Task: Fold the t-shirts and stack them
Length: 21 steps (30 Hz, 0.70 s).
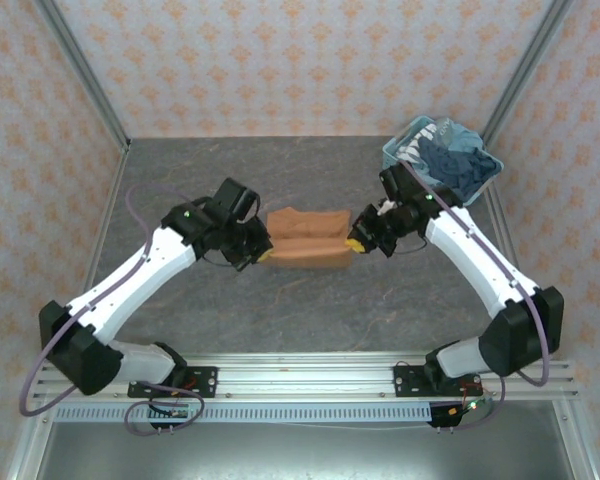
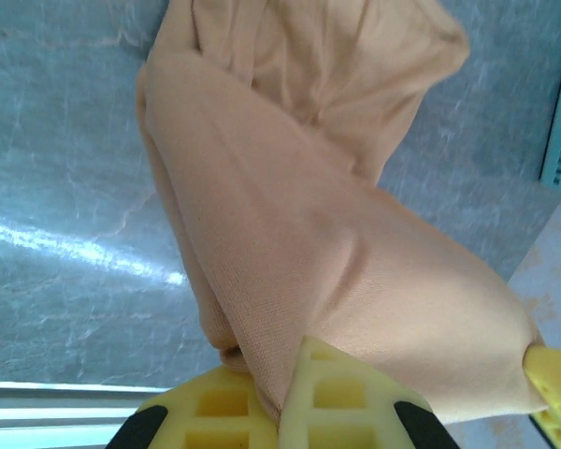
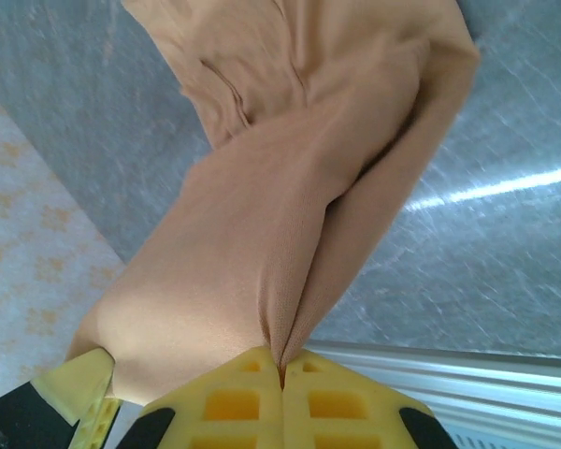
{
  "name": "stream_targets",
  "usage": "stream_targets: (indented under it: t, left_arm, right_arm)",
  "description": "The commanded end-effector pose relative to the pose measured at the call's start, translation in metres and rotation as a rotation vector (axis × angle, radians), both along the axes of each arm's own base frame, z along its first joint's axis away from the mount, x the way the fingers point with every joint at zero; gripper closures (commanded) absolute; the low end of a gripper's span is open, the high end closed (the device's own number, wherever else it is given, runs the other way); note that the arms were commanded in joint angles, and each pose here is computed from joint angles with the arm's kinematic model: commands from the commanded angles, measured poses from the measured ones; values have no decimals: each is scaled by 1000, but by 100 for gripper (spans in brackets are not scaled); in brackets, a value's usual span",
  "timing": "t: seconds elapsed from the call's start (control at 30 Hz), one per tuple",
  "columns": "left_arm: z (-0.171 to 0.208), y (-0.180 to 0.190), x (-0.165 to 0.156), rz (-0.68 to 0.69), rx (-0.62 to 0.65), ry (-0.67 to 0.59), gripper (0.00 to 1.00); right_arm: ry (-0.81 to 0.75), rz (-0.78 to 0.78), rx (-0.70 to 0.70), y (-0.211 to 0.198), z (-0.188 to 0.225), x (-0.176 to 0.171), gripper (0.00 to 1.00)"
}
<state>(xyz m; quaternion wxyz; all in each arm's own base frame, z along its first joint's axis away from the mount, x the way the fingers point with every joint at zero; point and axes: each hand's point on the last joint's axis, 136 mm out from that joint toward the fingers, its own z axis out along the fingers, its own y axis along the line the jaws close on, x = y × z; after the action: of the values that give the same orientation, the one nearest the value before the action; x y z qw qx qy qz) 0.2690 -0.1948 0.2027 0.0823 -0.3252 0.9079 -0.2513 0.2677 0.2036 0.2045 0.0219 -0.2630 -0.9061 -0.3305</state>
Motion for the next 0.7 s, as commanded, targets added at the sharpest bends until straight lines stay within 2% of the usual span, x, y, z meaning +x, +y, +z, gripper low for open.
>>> stream_targets:
  t: [0.0,0.13,0.3,0.43,0.47,0.5,0.57,0.6,0.67]
  left_arm:
    - [-4,23,14,53,80,64,99]
    - [-12,19,53,78,67,83,98]
    - [-36,15,114,74,70,131,94]
    - [-70,12,167,79,81,154,86]
    - [-80,14,176,82,90,177,82]
    - [-88,15,186,85,89,187,72]
    - [-102,19,199,95,91,208,51]
    - [-105,19,206,95,83,204,47]
    - [-96,23,213,103,100,174,43]
  right_arm:
    - [85,-191,-12,-9,2,28,100]
    - [90,-245,4,-6,-8,65,100]
    - [147,-327,-51,-19,-44,109,100]
    - [171,-407,-73,-29,-77,146,100]
    - [177,-421,-69,-30,-87,157,100]
    - [179,-431,-65,-30,-95,169,98]
    - [179,-438,-86,-33,-107,187,75]
    - [169,-434,-100,-35,-108,197,65]
    - [116,-413,-139,-40,-99,212,51]
